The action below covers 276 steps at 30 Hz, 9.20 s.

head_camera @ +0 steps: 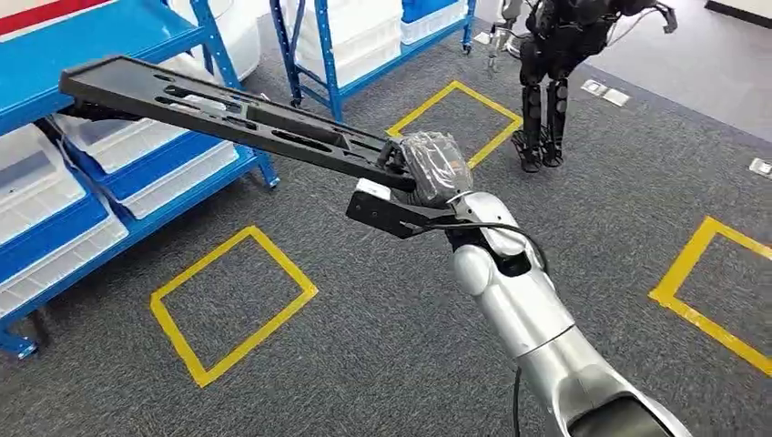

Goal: Take the parts from the cabinet and place them on the table.

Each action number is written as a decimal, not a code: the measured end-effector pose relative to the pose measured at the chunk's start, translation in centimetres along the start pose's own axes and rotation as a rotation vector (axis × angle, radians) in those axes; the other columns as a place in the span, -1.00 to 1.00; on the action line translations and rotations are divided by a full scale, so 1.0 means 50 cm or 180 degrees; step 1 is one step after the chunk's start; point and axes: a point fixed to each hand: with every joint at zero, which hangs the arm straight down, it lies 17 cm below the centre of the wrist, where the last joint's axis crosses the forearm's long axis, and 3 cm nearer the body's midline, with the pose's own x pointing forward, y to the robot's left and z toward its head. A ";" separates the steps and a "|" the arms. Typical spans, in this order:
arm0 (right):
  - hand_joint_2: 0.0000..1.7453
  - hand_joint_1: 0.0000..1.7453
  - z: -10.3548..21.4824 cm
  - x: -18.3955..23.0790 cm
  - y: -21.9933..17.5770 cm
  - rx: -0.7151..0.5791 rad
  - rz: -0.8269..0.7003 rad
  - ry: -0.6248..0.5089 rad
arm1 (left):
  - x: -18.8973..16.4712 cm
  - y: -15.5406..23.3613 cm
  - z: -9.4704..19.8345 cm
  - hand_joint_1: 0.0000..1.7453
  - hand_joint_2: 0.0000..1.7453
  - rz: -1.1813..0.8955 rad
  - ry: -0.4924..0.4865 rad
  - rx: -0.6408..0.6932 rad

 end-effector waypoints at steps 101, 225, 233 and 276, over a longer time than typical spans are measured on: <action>1.00 1.00 0.222 -0.289 -0.182 -0.0187 0.1167 0.0768 | 0.060 -0.044 -0.022 -1.00 1.00 -0.0284 -0.0036 -0.0248; -1.00 -1.00 0.405 -0.530 -0.065 0.0691 0.1758 0.1699 | 0.071 0.003 -0.020 -1.00 -1.00 -0.0067 -0.0297 0.0062; -1.00 -1.00 0.353 -0.527 -0.128 0.0495 0.1855 0.1638 | 0.070 -0.028 -0.017 -1.00 -1.00 0.0003 -0.0201 -0.0087; -1.00 -1.00 0.294 -0.516 -0.197 0.0301 0.2002 0.1581 | 0.066 -0.040 -0.016 -1.00 -1.00 0.0037 -0.0140 -0.0166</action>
